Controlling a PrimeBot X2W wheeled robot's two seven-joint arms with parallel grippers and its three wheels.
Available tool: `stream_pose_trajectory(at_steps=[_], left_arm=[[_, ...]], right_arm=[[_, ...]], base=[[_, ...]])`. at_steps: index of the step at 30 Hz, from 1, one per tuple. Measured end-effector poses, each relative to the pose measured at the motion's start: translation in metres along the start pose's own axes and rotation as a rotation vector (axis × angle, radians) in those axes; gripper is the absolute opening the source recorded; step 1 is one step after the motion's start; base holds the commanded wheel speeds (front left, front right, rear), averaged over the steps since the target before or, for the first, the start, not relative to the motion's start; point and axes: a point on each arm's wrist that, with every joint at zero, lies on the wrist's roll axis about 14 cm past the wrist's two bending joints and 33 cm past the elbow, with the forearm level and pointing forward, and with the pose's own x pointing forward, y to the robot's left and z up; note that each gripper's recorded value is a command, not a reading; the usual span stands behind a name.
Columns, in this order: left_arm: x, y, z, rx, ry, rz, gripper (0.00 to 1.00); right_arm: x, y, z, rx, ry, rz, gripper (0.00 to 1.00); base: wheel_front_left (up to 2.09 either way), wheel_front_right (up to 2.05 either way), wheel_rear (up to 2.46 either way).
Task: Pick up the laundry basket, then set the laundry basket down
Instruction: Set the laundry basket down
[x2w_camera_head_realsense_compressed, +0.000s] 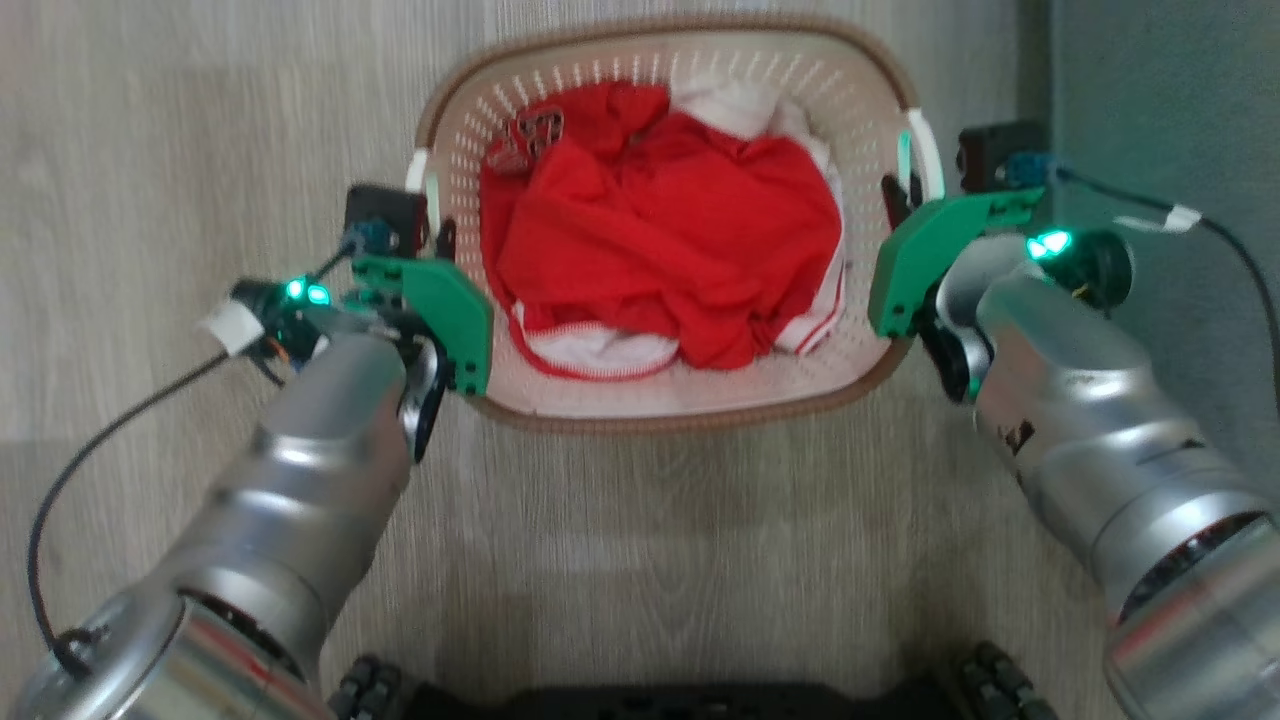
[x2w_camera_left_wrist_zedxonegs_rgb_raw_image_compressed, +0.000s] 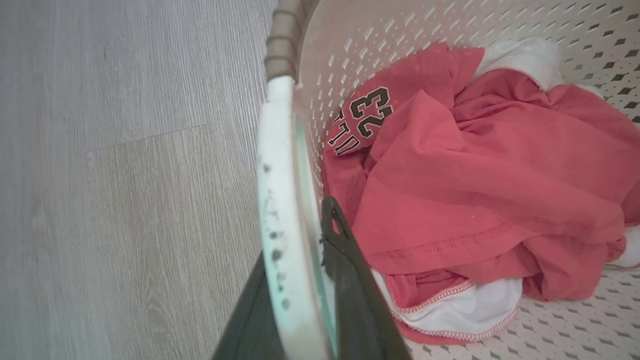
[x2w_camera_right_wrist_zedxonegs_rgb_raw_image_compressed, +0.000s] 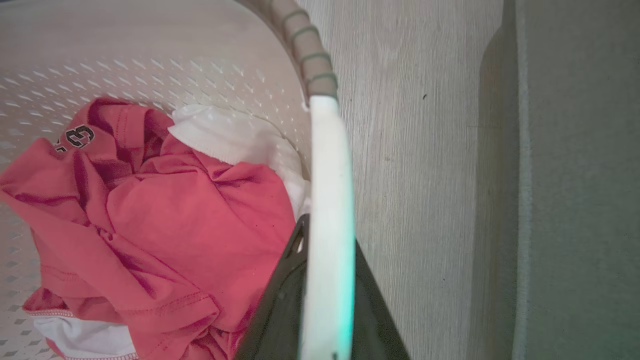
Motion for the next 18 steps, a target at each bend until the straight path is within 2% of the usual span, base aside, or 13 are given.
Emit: stream_pose_trajectory(at_steps=[12,18], left_arm=[[0.041,0.005,-0.039,0.0,0.088,-0.015,0.0],[0.054,0.007,-0.047,0.005,0.104,-0.019,0.0]], right_arm=[[0.042,-0.02,-0.05,0.032,0.092,-0.015,0.0],[0.053,-0.024,-0.062,0.039,0.104,-0.015,0.0]], base=[[0.0,0.0,0.0],[0.0,0.0,0.0]])
